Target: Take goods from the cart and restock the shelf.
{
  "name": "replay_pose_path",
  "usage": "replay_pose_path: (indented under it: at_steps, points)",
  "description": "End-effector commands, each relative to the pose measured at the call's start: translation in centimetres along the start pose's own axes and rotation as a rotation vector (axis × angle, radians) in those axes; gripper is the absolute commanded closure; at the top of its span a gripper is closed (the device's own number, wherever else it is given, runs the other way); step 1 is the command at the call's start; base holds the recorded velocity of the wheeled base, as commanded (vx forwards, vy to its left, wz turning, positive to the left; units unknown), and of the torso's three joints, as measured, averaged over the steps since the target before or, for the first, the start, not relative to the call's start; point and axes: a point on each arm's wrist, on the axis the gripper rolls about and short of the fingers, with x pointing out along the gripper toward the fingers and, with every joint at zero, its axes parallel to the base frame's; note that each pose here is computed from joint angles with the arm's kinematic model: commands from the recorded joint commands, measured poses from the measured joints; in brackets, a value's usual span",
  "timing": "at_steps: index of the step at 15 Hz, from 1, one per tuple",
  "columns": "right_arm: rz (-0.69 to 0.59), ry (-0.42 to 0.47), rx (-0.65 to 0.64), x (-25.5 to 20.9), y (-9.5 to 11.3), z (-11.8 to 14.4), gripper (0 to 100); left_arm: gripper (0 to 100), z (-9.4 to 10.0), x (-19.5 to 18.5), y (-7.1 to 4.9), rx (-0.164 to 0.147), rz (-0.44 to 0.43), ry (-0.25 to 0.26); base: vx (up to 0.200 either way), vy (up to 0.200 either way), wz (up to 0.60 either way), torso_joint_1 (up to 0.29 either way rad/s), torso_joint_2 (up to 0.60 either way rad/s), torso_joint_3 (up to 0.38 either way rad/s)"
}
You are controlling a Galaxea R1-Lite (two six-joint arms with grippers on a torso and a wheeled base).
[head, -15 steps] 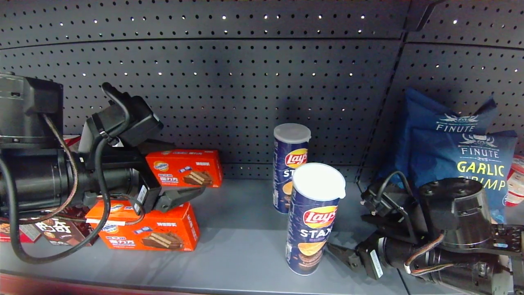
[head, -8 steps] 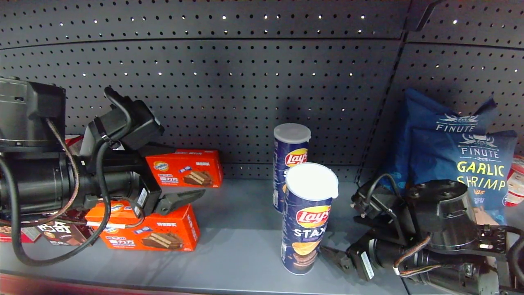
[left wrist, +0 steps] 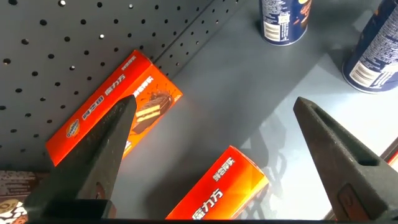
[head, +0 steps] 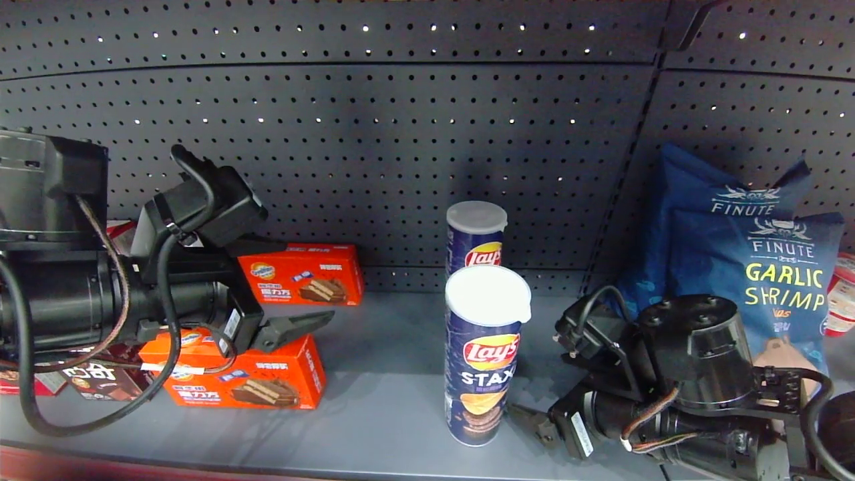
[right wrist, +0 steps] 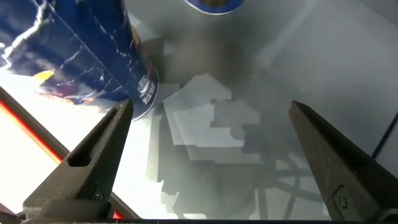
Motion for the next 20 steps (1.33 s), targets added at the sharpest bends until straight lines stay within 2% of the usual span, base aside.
replay_pose_path:
  at_steps: [1,6,10,20]
  points:
    - [0.002,0.002,-0.002,0.0,0.1,0.0,0,0,-0.2,0.0,-0.1,-0.002,-0.003,0.006,0.0,0.0,0.0,0.0,0.0,0.0]
    - [-0.003,-0.01,0.001,-0.5,0.0,0.0,0,0,-0.3,0.0,-0.2,-0.003,-0.005,0.01,0.0,0.0,0.0,0.0,0.0,0.0]
    - [-0.024,-0.071,0.019,-2.7,-0.7,0.6,0,0,-0.7,-0.6,-0.6,-0.004,-0.008,0.011,0.0,0.0,0.0,0.0,0.0,0.0]
    - [-0.068,-0.041,0.038,-0.4,-1.8,1.0,0,0,-0.7,-0.6,-0.6,-0.003,-0.009,0.013,0.0,0.0,0.0,0.0,0.0,0.0]
